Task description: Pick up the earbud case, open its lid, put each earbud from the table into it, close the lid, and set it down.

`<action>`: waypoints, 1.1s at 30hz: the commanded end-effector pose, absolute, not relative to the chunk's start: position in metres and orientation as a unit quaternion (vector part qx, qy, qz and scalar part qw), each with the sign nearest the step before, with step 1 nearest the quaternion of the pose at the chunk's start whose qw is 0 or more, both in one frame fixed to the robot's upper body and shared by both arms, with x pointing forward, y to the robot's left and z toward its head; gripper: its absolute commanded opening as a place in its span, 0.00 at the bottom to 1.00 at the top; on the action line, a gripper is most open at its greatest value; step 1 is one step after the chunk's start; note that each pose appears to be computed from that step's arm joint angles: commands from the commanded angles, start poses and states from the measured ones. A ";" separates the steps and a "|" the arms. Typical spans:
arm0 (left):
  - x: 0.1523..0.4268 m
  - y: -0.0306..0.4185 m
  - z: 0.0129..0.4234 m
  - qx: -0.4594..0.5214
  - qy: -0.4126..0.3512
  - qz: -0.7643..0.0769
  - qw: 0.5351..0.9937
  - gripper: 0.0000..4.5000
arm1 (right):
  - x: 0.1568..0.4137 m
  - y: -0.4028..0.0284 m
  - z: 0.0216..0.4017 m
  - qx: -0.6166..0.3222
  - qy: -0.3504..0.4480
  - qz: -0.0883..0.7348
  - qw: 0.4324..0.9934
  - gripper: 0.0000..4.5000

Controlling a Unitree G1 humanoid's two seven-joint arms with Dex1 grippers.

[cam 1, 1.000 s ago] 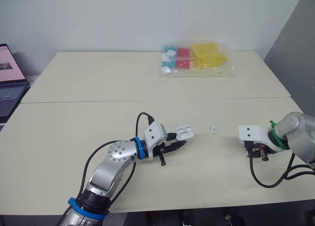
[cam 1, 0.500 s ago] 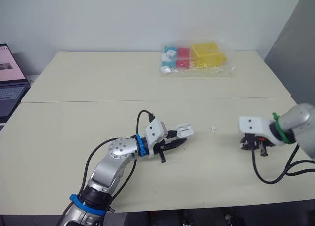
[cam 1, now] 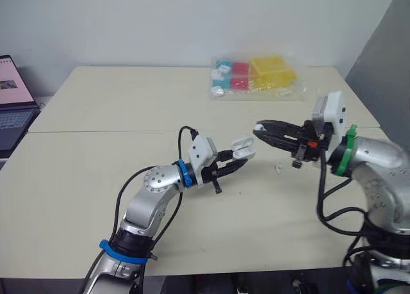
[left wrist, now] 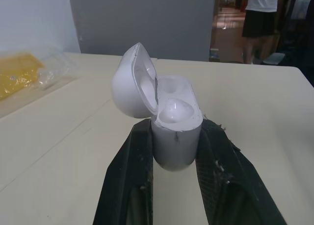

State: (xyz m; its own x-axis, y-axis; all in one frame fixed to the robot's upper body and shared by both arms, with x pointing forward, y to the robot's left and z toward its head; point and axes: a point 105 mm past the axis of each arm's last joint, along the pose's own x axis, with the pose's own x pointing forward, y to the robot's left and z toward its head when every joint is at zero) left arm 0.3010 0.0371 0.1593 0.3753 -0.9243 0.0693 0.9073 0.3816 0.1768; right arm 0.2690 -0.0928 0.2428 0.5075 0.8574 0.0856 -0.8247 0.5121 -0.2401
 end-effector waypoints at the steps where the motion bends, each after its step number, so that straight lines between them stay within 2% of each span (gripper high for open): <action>1: 0.299 0.036 0.171 0.049 -0.096 -0.566 0.817 0.18 | 0.259 -0.086 0.252 -0.083 -0.144 0.468 0.868 0.09; 10: 0.295 0.039 0.167 0.056 -0.092 -0.581 0.807 0.18 | 0.262 -0.081 0.223 -0.119 -0.148 0.447 0.874 0.09; 21: 0.300 0.040 0.167 0.055 -0.091 -0.582 0.806 0.18 | 0.274 -0.091 0.208 -0.133 -0.135 0.435 0.880 0.09; 33: 0.298 0.039 0.169 0.055 -0.089 -0.584 0.805 0.18 | 0.273 -0.089 0.196 -0.132 -0.128 0.441 0.878 0.09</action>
